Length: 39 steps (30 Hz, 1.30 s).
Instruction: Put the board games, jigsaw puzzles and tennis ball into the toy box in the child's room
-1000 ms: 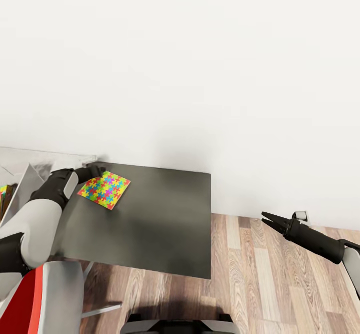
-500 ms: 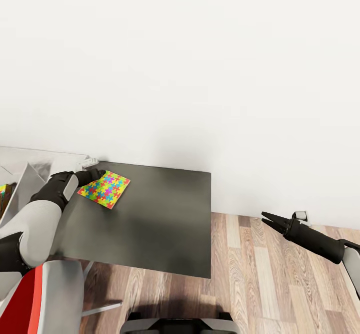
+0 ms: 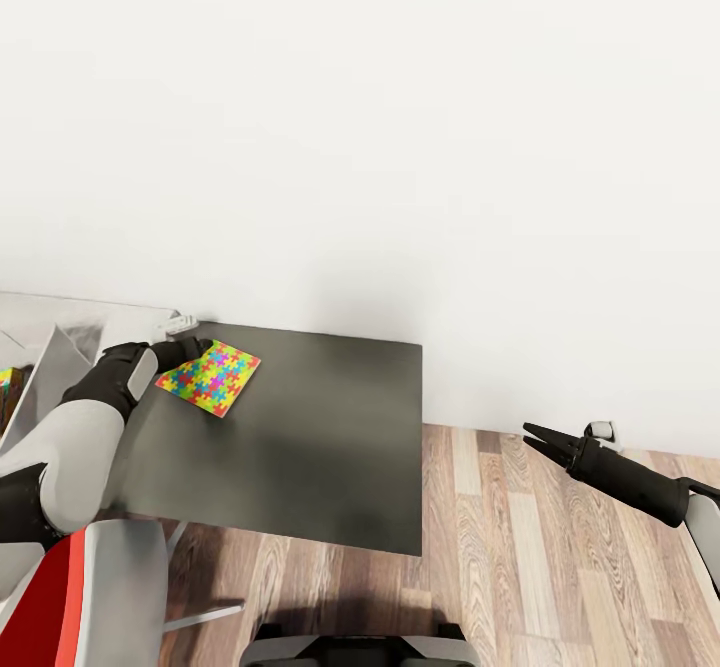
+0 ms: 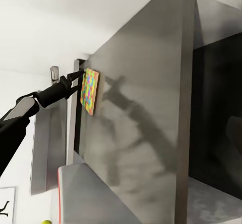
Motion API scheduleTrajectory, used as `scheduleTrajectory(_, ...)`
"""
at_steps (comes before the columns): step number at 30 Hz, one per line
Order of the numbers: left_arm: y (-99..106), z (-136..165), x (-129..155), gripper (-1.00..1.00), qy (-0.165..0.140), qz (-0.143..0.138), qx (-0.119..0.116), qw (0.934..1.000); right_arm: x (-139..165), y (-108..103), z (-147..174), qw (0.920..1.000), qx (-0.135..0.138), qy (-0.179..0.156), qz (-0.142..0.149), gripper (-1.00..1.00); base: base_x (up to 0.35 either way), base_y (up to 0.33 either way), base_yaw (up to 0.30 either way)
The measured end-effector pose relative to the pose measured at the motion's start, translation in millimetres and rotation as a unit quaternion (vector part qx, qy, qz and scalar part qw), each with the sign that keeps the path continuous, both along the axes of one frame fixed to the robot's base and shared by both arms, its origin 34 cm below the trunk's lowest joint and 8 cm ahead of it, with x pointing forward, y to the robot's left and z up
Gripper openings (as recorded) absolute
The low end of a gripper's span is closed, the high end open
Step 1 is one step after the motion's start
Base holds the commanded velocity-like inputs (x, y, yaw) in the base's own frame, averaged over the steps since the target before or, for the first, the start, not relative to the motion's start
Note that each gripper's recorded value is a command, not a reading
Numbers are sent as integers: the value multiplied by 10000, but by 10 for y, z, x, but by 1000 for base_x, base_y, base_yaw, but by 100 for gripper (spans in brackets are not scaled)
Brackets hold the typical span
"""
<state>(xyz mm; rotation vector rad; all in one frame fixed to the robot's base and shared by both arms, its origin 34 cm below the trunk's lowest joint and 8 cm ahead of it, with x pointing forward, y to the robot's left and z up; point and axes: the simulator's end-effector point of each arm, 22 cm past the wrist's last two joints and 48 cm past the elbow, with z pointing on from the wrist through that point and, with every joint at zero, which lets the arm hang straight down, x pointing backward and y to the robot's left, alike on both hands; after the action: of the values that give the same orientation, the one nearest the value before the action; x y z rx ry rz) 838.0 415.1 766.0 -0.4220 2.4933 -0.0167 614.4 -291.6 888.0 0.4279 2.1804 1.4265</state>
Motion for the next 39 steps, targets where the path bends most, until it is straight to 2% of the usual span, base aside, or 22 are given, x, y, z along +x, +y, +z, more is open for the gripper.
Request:
scheduleTrajectory(21, -2, -1, -2, 100, 11, -3, 0, 10000, 1, -2, 3, 10000, 2, -4, -2, 100, -30, -102, 0)
scheduleTrajectory(39, -11, -2, -3, 100, 15, -6, -6, 10000, 1, -5, -4, 10000, -2, 7, -13, 100, -106, -223, 0)
